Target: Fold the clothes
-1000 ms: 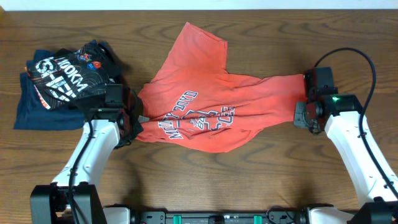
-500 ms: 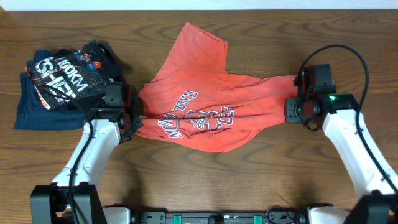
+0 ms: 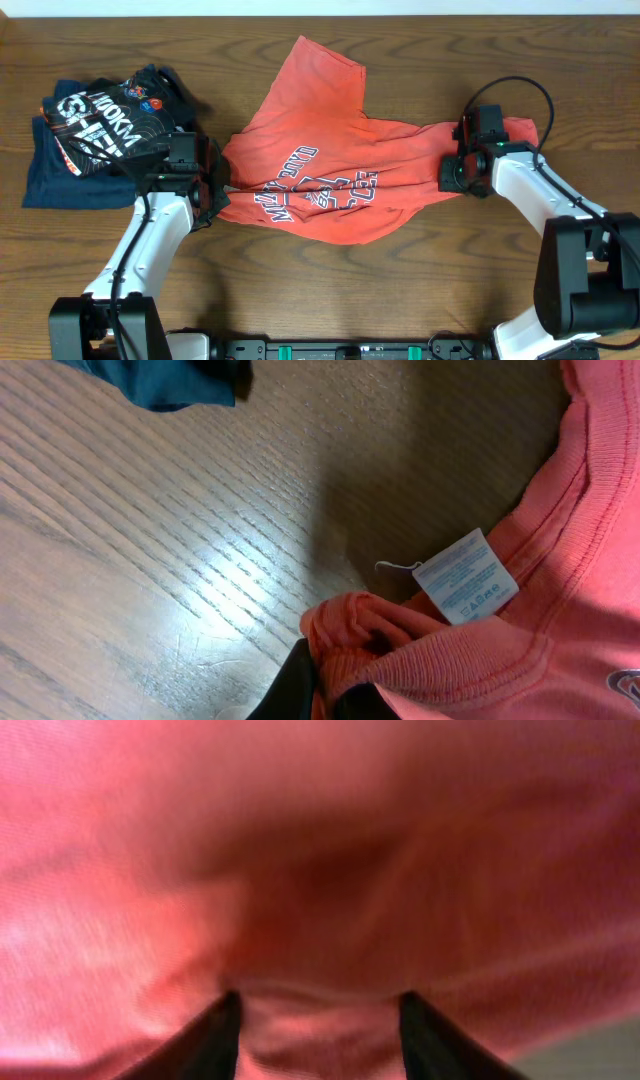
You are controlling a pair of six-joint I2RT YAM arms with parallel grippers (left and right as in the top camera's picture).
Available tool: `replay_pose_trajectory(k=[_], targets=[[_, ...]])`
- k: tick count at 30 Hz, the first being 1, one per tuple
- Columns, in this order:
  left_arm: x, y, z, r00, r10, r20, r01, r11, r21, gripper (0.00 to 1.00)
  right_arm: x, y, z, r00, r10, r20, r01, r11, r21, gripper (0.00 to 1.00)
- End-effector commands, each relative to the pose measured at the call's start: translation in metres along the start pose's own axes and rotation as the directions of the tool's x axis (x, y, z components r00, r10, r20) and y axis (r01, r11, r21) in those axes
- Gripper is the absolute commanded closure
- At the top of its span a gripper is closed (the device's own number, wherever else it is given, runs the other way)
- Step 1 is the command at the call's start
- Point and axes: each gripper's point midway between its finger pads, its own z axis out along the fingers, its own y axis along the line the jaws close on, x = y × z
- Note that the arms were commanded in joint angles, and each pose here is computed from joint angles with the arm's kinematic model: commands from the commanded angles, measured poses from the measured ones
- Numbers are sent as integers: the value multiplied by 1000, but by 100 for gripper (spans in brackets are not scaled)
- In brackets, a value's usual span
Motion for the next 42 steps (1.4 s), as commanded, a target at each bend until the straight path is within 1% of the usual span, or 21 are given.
replay_pose_trajectory(k=[1,2,6,8,13,15,17,18,19,20,21,22,24,28,31,38,39,40,41,42], targets=[[0,4,1,1000,1,3,-1,1000,-16,94,-4,10,3,1000,3,18,-2,1000,-31,84],[0,4,1,1000,2,3,-2,1000,-17,94,-7,11,3,1000,2,29,-1,999,-33,98],[1,4,1,1000,2,0,-2,1000,-18,94,-15,14,2,998,0,62,3,999,-48,99],[1,4,1,1000,2,-1,-2,1000,-19,94,-26,23,-4,995,-19,98,28,996,-88,99],[1,4,1,1000,2,0,-2,1000,-18,94,-78,40,-36,960,-31,277,72,987,-141,99],[1,4,1,1000,2,0,-2,1000,-19,94,-85,44,-43,955,-30,294,80,984,-157,99],[1,4,1,1000,2,0,-2,1000,-18,94,-81,50,-43,961,-34,274,88,979,-186,99],[1,4,1,1000,2,0,-2,1000,-18,94,-73,53,-41,968,-39,246,90,975,-201,88],[1,4,1,1000,2,0,-2,1000,-18,94,-63,56,-38,978,-44,203,88,973,-214,69],[1,4,1,1000,2,0,-2,1000,-19,94,-53,57,-36,985,-51,167,86,974,-212,60],[1,4,1,1000,2,0,-2,1000,-18,94,-42,57,-32,990,-59,128,85,975,-206,57],[1,4,1,1000,2,0,-2,1000,-18,94,-30,58,-28,994,-69,88,86,976,-200,51],[1,4,1,1000,2,1,-2,1000,-18,94,-14,59,-24,997,-75,36,80,978,-194,48],[1,4,1,1000,2,0,-2,1000,-18,94,2,60,-17,997,-80,-4,78,982,-171,35],[1,4,1,1000,2,0,-2,1000,-18,94,4,53,-9,997,-71,-7,70,991,-113,33],[2,5,1,1000,3,-3,-3,1000,-21,94,10,59,16,995,-95,-39,90,991,-99,35],[2,5,1,1000,3,-3,-3,1000,-20,94,13,60,21,994,-100,-50,95,990,-102,37],[2,5,1,1000,3,-3,-3,1000,-20,94,15,61,25,993,-104,-60,98,990,-100,46],[2,5,1,1000,3,-3,-3,1000,-20,94,17,62,27,992,-110,-67,103,990,-99,62],[2,5,1,1000,3,-3,-3,1000,-20,94,18,63,28,991,-115,-66,109,990,-93,83]])
